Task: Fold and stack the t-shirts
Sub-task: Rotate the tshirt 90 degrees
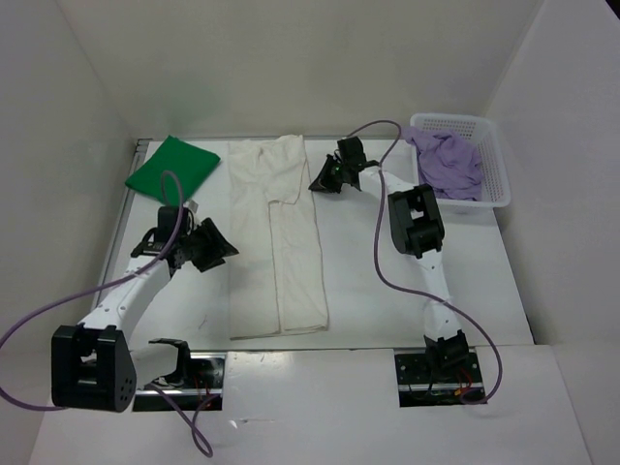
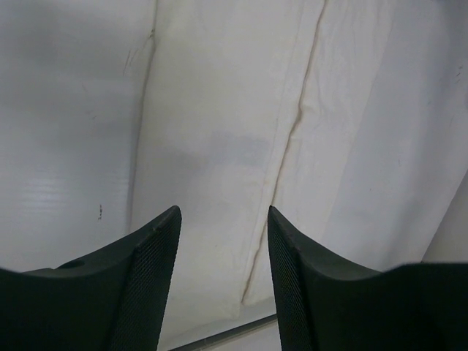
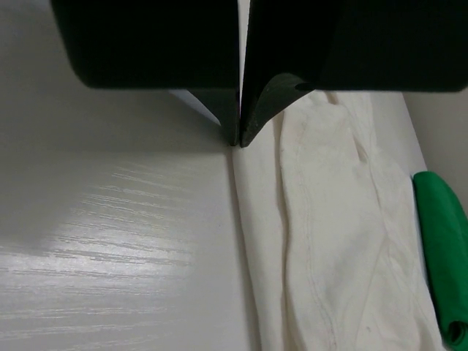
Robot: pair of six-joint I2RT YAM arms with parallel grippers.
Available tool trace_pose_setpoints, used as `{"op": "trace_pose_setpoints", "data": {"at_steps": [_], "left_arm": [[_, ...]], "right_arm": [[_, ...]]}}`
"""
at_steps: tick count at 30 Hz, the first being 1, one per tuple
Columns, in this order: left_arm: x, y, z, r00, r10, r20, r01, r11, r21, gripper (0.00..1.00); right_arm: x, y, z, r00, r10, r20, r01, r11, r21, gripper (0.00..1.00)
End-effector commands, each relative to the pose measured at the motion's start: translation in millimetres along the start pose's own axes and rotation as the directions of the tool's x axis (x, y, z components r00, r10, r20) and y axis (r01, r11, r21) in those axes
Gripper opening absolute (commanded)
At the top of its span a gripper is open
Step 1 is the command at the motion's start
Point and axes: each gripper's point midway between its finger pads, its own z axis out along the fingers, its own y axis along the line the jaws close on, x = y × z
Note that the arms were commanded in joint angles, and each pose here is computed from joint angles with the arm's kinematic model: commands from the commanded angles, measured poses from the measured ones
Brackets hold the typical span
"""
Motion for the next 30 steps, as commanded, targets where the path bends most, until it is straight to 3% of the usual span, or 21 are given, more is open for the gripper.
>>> {"op": "trace_pose_setpoints", "data": {"at_steps": [1, 7, 12, 14, 17, 21, 26, 29, 30], "left_arm": [[22.6, 4.2, -0.9, 0.998, -0.003, -0.07, 0.002, 1.0, -0.019, 0.58], [27.9, 3.0, 7.5, 0.994, -0.014, -0.106, 0.013, 1.0, -0.013, 0.58], [38.4, -5.2, 17.0, 0.988, 0.02, -0.155, -0.021, 1.0, -0.008, 0.58], [37.6, -7.0, 18.6, 0.988, 0.027, -0.154, -0.029, 1.0, -0.011, 0.58], [40.2, -2.2, 17.7, 0.986, 0.029, -0.163, -0.034, 0.999, -0.032, 0.58], [64.2, 13.3, 14.8, 0.979, -0.049, -0.198, 0.038, 0.997, -0.06, 0.51], [75.7, 22.9, 17.0, 0.975, -0.066, -0.212, 0.046, 0.994, -0.098, 0.49], [78.4, 28.0, 14.8, 0.975, -0.09, -0.204, 0.062, 0.988, -0.141, 0.49], [77.5, 28.8, 12.6, 0.976, -0.099, -0.193, 0.07, 0.986, -0.151, 0.49]], "right_arm": [[9.5, -19.0, 3.8, 0.999, 0.019, -0.044, -0.016, 0.997, 0.07, 0.02], [-31.7, -57.0, -37.2, 0.999, 0.017, 0.033, -0.02, 0.992, 0.123, 0.0], [-50.0, -90.5, -58.9, 0.999, 0.031, 0.023, -0.033, 0.991, 0.131, 0.03], [-54.0, -85.8, -62.5, 1.0, 0.022, 0.021, -0.025, 0.991, 0.132, 0.14], [-55.7, -76.6, -75.5, 1.0, -0.003, 0.014, 0.001, 0.991, 0.134, 0.39], [-70.7, -24.5, -138.9, 0.993, -0.059, 0.107, 0.05, 0.995, 0.091, 0.42], [-8.6, -13.5, -194.8, 0.994, -0.012, 0.106, 0.0, 0.994, 0.111, 0.43], [59.1, -6.3, -220.3, 0.998, 0.021, 0.064, -0.027, 0.995, 0.098, 0.43], [95.7, -25.4, -219.1, 0.999, 0.05, 0.018, -0.052, 0.989, 0.141, 0.43]]}}
